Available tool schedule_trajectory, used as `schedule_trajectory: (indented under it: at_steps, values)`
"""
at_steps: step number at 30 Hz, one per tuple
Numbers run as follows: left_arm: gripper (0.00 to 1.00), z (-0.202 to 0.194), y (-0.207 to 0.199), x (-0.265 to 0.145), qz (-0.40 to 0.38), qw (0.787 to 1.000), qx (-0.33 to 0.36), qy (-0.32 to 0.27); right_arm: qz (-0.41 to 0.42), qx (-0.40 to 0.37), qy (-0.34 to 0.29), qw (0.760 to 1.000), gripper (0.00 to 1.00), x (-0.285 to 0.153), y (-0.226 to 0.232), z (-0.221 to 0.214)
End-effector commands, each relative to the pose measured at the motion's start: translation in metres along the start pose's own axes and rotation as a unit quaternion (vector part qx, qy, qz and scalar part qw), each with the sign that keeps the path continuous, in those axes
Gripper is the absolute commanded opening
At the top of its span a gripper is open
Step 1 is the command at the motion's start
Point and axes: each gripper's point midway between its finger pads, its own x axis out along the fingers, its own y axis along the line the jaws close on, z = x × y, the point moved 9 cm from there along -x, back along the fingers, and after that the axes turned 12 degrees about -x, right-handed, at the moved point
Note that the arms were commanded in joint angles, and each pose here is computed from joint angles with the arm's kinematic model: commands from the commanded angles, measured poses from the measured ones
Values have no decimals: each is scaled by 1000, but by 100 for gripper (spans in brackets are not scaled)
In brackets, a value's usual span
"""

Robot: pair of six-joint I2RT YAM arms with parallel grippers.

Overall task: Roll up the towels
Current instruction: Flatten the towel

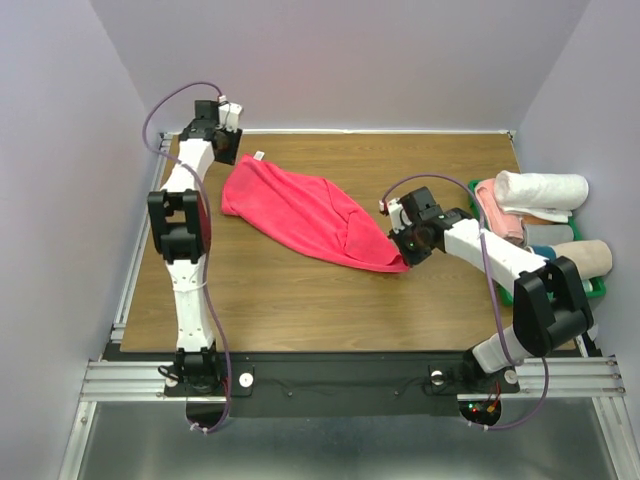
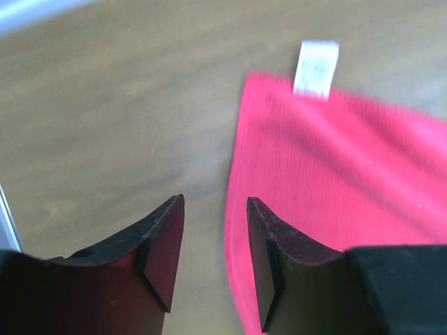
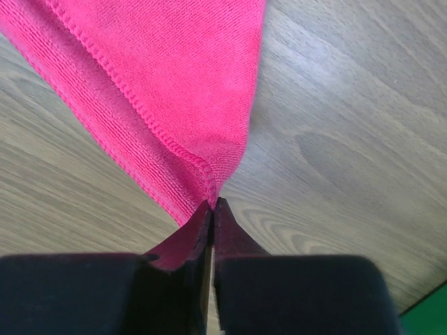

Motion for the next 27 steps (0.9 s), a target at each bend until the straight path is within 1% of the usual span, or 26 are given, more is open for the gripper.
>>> schedule_trajectory:
  at_steps: [1, 2, 4, 5, 7, 8, 10, 11, 12, 13, 14, 15, 16, 17, 18, 19, 21, 23, 27]
  values:
    - [52, 24, 30, -87, -19, 998, -1, -59, 18, 9, -8, 1000, 13, 0, -1, 9]
    - [52, 19, 30, -88, -23, 998, 6, -52, 21, 9, -5, 1000, 37, -2, -1, 8]
    - [52, 8, 28, -89, -43, 998, 9, -36, 15, 12, -17, 1000, 56, -8, -2, 13]
    - [52, 5, 25, -89, -55, 998, 9, -29, 10, 14, -37, 999, 63, -17, -5, 23]
    - [52, -4, 19, -86, -83, 997, 3, -8, 5, 16, -59, 998, 63, -26, -9, 37]
    - [50, -15, 13, -85, -113, 993, 4, 13, 7, 11, -76, 997, 63, -33, -12, 49]
    - [50, -25, 7, -89, -133, 991, 5, 23, 11, 5, -86, 996, 63, -33, -15, 58]
    - [48, -41, 4, -85, -137, 990, 4, 38, 15, 1, -89, 996, 62, -32, -16, 63]
    - [48, -49, 2, -84, -138, 989, 11, 43, 29, -6, -99, 995, 58, -31, -16, 71]
    - [48, -51, -1, -88, -136, 990, 17, 41, 41, -4, -87, 995, 55, -18, -16, 76]
    - [46, -64, -3, -83, -132, 990, 16, 53, 51, -4, -83, 995, 52, -11, -14, 81]
    - [46, -68, -4, -84, -134, 989, 15, 57, 55, -6, -97, 994, 45, -9, -10, 94]
    - [45, -73, -6, -83, -137, 989, 11, 62, 60, -7, -91, 994, 42, 4, -6, 99]
    - [44, -80, -7, -82, -141, 988, 7, 70, 56, -8, -94, 994, 39, 8, -3, 106]
    - [44, -83, -10, -81, -145, 987, 4, 73, 59, -16, -104, 993, 37, 11, 9, 117]
    - [44, -86, -12, -81, -148, 986, 1, 75, 55, -19, -113, 992, 37, 12, 13, 129]
    - [43, -94, -16, -80, -147, 986, 3, 83, 56, -21, -101, 993, 36, 27, 27, 141]
    - [43, -101, -21, -77, -142, 986, 6, 91, 36, -25, -92, 995, 36, 39, 30, 152]
    - [43, -108, -27, -77, -141, 985, 8, 96, 27, -17, -87, 996, 36, 53, 36, 165]
